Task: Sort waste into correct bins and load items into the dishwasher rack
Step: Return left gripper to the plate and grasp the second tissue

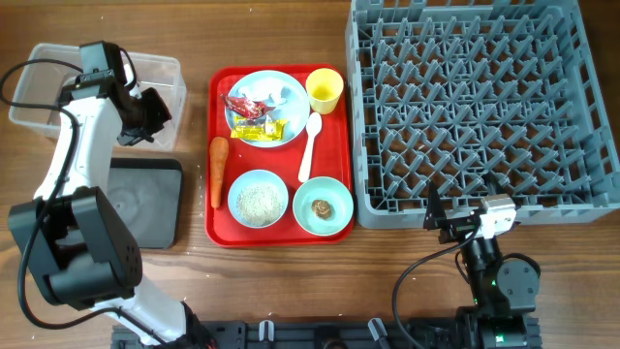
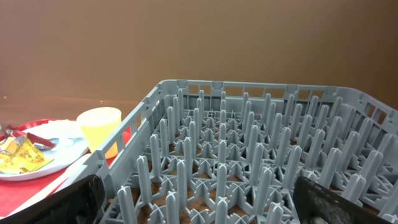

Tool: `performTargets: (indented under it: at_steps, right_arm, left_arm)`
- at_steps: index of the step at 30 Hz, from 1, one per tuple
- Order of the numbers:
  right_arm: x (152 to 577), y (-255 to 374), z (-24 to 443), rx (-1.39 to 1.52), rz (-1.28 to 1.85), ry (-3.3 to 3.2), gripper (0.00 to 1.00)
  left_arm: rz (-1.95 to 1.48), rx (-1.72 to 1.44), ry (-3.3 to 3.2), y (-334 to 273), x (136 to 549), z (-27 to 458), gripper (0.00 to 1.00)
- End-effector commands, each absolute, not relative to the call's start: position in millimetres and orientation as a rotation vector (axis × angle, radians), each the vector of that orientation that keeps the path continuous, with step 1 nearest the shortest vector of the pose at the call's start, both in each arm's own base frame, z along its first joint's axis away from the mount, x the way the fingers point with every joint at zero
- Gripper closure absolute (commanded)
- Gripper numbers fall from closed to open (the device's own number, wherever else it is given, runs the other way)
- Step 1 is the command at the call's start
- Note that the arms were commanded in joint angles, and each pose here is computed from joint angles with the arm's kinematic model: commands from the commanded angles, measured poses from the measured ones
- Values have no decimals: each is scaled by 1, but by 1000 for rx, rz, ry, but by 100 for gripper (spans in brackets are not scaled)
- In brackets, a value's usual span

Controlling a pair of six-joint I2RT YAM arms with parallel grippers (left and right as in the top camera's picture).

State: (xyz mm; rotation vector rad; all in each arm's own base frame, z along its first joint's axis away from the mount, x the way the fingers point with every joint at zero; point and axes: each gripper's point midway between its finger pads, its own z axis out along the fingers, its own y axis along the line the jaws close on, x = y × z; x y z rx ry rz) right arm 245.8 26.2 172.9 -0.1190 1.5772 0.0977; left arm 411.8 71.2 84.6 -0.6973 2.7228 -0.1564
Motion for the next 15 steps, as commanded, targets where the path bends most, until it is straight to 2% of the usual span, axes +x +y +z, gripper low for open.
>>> performTargets:
  at_steps: [1, 15]
  right_arm:
    - [246, 26, 174, -128, 88, 1571, 0]
    - [246, 26, 174, -128, 88, 1571, 0]
  left_arm:
    - [-258, -731, 2719, 58, 414, 80, 96]
    - [-363, -684, 2688, 43, 425, 85, 96]
